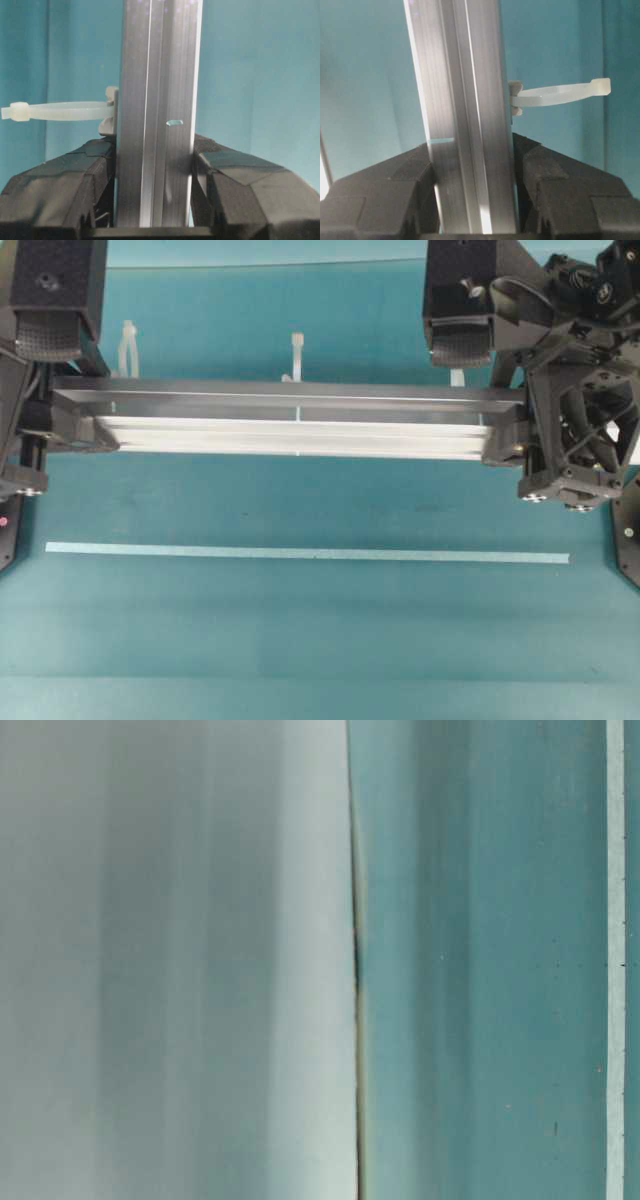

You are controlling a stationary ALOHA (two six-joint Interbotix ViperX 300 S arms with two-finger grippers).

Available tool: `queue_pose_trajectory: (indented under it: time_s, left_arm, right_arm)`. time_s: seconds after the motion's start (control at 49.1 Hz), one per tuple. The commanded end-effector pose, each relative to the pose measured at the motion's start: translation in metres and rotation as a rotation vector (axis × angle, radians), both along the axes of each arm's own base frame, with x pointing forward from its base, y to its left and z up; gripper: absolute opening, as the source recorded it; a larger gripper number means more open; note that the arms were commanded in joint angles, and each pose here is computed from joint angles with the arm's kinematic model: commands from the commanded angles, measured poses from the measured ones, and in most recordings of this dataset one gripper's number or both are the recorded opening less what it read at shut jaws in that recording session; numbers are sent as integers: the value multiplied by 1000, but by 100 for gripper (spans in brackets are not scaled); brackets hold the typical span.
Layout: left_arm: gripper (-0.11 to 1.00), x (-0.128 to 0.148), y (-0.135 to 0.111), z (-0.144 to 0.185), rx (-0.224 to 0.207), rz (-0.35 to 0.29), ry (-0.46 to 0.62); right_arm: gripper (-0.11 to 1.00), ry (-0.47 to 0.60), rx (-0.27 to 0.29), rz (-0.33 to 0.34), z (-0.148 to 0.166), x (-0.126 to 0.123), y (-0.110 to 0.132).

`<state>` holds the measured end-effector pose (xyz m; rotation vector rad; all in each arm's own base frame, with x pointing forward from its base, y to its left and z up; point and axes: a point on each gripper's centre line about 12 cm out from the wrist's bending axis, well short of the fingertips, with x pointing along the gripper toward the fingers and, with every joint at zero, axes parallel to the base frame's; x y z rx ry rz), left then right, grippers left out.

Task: Lift the large metal rail with both hands.
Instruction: 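Lower the held rail back onto the table with both grippers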

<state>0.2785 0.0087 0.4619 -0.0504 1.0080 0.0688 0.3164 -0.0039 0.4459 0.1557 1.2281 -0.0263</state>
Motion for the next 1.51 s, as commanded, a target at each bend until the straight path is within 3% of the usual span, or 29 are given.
queue_pose_trajectory:
  time_s: [0.0,0.571,0.734,1.019,1.488]
  left_arm:
    - [35,-3,5,14,7,20,-49]
    - [35,-2,5,12,6,20,-41]
    - [36,0,5,0,6,20,-9]
    - [35,7,5,-60,3,21,90]
    - [35,11,13,-155,2,37,164]
  right_arm:
    - [39,-50,9,-13,13,-1,2]
    - [39,-43,9,-12,11,-2,2]
    - [39,7,7,-7,-6,-1,1]
    - [39,160,9,7,-74,0,1]
    - [39,141,-11,37,-152,4,-7]
